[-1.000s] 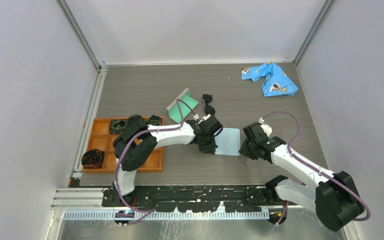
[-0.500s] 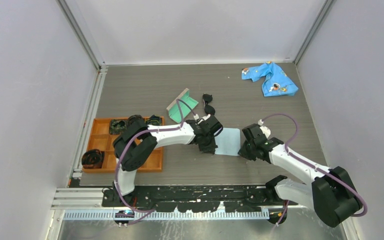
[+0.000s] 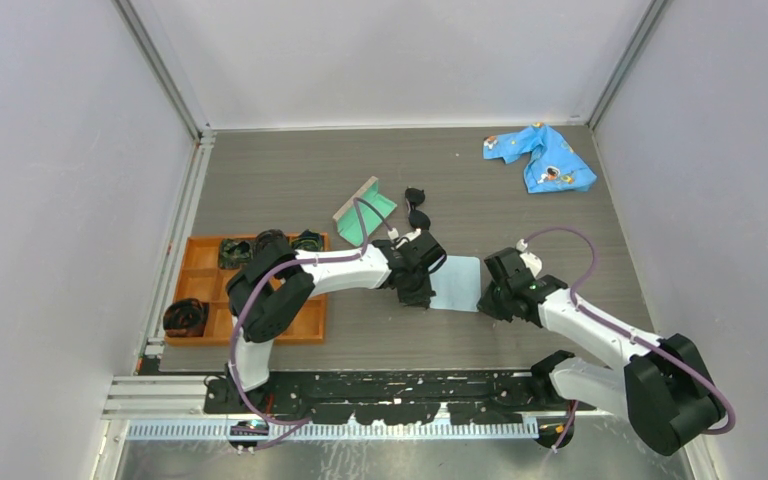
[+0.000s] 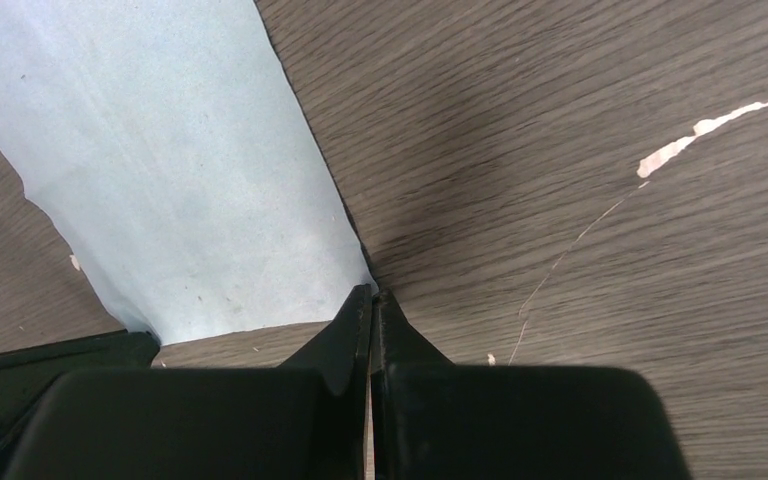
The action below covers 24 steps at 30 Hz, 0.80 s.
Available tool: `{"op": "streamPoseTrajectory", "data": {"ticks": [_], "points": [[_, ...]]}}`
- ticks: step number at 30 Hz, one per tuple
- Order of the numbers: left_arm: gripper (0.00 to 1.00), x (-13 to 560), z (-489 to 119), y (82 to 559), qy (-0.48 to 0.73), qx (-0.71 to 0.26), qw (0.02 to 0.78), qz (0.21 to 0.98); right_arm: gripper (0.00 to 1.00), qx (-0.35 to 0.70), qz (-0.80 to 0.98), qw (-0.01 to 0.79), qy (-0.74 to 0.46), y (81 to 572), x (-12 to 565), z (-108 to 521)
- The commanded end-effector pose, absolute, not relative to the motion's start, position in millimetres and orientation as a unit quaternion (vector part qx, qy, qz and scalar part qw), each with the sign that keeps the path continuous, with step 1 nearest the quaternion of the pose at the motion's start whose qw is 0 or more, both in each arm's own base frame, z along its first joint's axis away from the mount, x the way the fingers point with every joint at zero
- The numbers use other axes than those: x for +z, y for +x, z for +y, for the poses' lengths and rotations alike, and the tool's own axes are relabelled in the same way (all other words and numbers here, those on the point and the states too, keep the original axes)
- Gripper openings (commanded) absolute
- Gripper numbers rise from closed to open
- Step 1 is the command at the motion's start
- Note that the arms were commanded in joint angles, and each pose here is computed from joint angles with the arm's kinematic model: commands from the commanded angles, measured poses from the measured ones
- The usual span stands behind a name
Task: Organize the sunglasses
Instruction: Fold the glasses cleaning cloth at the center of the board.
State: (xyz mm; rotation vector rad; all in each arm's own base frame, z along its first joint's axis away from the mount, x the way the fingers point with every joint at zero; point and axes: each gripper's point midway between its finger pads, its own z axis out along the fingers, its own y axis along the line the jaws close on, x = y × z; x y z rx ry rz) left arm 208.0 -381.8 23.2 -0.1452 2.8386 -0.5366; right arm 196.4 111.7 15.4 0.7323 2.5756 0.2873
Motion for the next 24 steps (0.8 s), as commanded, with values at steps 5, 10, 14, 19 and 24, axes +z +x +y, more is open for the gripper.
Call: {"op": "streamPoseTrajectory", "data": {"ticks": [5, 10, 14, 19, 24], "points": [[0.01, 39.5, -377.9, 215.2, -0.036, -0.174, 0.149, 0.973, 0.01, 0.106, 0.923, 0.260, 0.264, 214.1, 39.7, 110.1], [0.01, 45.2, -376.9, 218.1, -0.037, -0.176, 0.156, 0.971, 0.01, 0.109, 0.921, 0.267, 0.264, 218.3, 45.2, 111.1], [0.00, 46.2, -376.4, 219.6, -0.038, -0.177, 0.156, 0.971, 0.12, 0.110, 0.924, 0.252, 0.267, 212.8, 38.3, 112.1], [0.00, 41.7, -378.6, 217.5, -0.037, -0.179, 0.148, 0.972, 0.28, 0.129, 0.925, 0.231, 0.271, 206.6, 28.8, 120.1], [0.01, 38.7, -379.9, 216.5, -0.037, -0.180, 0.142, 0.973, 0.26, 0.122, 0.928, 0.218, 0.276, 201.4, 19.9, 118.9]]}}
